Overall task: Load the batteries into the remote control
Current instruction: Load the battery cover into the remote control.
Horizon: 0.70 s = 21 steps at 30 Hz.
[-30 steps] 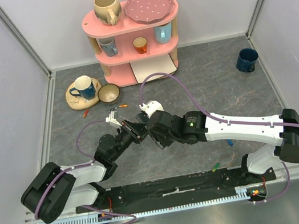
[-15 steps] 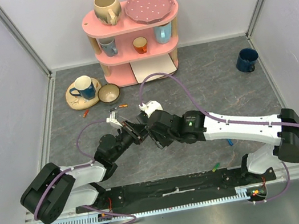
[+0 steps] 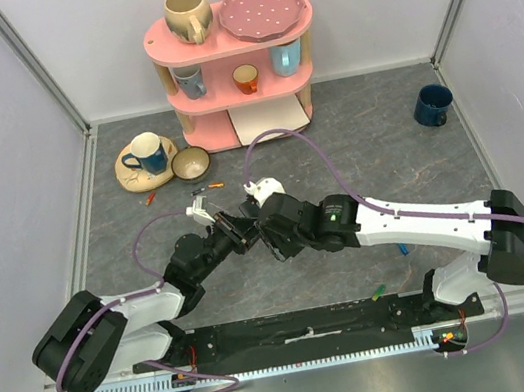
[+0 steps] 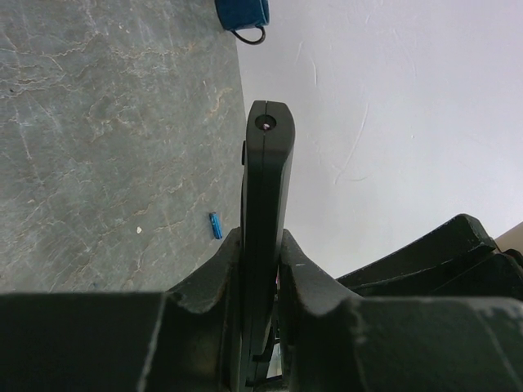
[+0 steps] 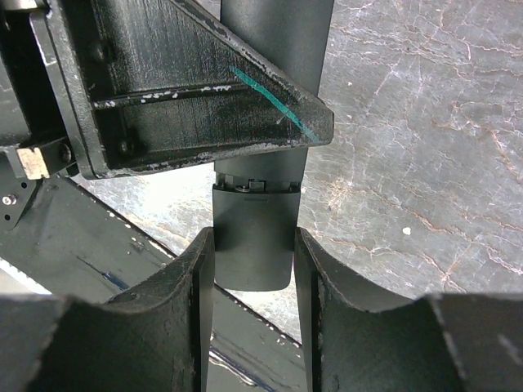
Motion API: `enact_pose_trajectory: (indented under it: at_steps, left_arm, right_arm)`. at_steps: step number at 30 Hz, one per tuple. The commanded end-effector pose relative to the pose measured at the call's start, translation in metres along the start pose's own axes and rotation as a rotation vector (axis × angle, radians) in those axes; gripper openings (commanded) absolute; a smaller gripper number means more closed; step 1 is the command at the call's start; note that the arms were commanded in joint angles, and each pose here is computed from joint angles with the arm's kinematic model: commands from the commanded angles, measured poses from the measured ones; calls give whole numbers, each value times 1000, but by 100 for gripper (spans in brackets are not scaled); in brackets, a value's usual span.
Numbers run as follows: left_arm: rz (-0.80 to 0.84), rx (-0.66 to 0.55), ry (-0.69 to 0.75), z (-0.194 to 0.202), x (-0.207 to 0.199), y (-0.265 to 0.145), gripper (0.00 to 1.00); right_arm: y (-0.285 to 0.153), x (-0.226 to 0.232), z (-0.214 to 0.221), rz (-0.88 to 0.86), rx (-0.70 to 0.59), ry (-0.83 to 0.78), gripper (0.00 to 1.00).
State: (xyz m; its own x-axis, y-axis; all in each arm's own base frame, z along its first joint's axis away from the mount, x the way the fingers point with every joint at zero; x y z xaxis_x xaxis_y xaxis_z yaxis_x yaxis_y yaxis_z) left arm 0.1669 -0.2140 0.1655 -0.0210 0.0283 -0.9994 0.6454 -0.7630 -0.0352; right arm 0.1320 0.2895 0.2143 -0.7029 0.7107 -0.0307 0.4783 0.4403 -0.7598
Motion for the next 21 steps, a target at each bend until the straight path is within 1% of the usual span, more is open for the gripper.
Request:
enact_pose_trajectory:
  at_steps: [1, 21]
  left_arm:
    - [306, 91, 12, 11, -72, 0, 2]
    - [323, 138, 8, 28, -78, 2, 2]
  right_arm:
    - [15, -4, 16, 29, 64, -14, 12]
    - [18, -8, 14, 29, 56, 5, 12]
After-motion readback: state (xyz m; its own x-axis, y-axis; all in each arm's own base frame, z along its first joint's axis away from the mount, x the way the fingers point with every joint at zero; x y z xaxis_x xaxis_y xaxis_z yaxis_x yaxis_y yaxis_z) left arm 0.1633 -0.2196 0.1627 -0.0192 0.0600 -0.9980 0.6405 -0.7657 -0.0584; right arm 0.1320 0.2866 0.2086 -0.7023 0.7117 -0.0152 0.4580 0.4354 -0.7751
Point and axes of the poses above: each gripper's point midway between its finger pads, its own y axis out along the fingers, its own x axis along the line the jaws close on, z = x × y, the point moved 8 cm from there along -y, back along the fingers, and after that the axes turned 13 degrees about -y, right-handed, at the moved point
